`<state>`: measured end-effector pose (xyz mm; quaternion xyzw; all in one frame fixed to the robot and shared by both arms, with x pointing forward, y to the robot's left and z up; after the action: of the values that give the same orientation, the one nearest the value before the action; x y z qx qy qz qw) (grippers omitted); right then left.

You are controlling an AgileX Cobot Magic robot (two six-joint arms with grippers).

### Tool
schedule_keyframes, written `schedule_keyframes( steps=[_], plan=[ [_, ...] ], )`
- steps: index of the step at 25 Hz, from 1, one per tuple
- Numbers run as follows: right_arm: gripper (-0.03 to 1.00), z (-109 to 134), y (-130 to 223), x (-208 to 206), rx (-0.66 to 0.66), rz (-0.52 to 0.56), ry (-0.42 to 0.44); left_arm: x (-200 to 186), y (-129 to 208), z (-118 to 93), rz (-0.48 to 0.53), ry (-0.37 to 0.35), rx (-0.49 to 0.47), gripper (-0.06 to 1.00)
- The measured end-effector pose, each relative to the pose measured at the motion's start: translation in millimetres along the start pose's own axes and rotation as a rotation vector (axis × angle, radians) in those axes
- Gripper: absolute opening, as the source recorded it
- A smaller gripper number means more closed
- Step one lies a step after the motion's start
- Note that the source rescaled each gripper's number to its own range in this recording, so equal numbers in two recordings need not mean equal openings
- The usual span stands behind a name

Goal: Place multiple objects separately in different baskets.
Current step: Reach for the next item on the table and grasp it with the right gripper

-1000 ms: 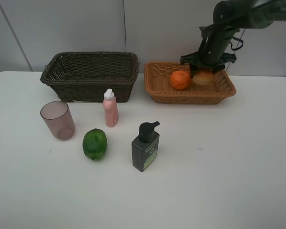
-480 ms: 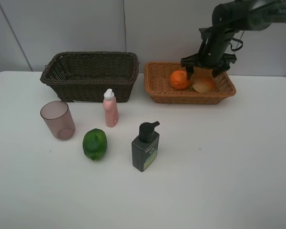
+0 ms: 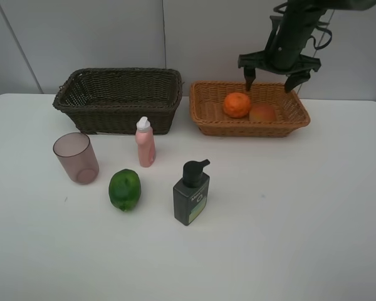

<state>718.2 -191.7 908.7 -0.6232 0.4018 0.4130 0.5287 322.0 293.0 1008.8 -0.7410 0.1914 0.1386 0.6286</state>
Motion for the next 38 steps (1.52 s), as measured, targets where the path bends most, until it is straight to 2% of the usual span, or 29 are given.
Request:
schedule_keyframes(
  steps=[6, 14, 27, 31, 34, 38],
  plan=[
    [0.88, 31.2, 42.3, -16.1, 0.049, 0.084, -0.016, 0.0, 0.0, 0.0, 0.000, 0.000, 0.000, 1.00],
    [0.88, 85.7, 62.3, -66.1, 0.108, 0.030, -0.070, 0.0, 0.0, 0.0, 0.000, 0.000, 0.000, 1.00],
    [0.88, 154.3, 100.4, -88.2, 0.156, 0.016, -0.054, 0.0, 0.0, 0.0, 0.000, 0.000, 0.000, 1.00],
    [0.88, 164.3, 114.7, -82.9, 0.177, 0.026, -0.049, 0.0, 0.0, 0.0, 0.000, 0.000, 0.000, 1.00],
    [0.88, 162.9, 127.9, -72.6, 0.183, 0.046, -0.020, 0.0, 0.0, 0.0, 0.000, 0.000, 0.000, 1.00],
    [0.88, 163.9, 142.8, -64.2, 0.206, 0.058, -0.021, 0.0, 0.0, 0.0, 0.000, 0.000, 0.000, 1.00]
  ],
)
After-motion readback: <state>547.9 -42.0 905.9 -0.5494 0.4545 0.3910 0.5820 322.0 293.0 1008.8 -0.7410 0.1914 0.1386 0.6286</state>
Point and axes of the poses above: a point on each arm's last joint axis where the gripper is mounted, x pointing out along that axis toward the gripper, z along the wrist's bending axis when the last joint is at zero, y = z × x, the point moved 10 cm from there along x, pointing out along that axis toward the gripper, and after that the axes turned 10 degrees about -x, right-handed, at the moved point
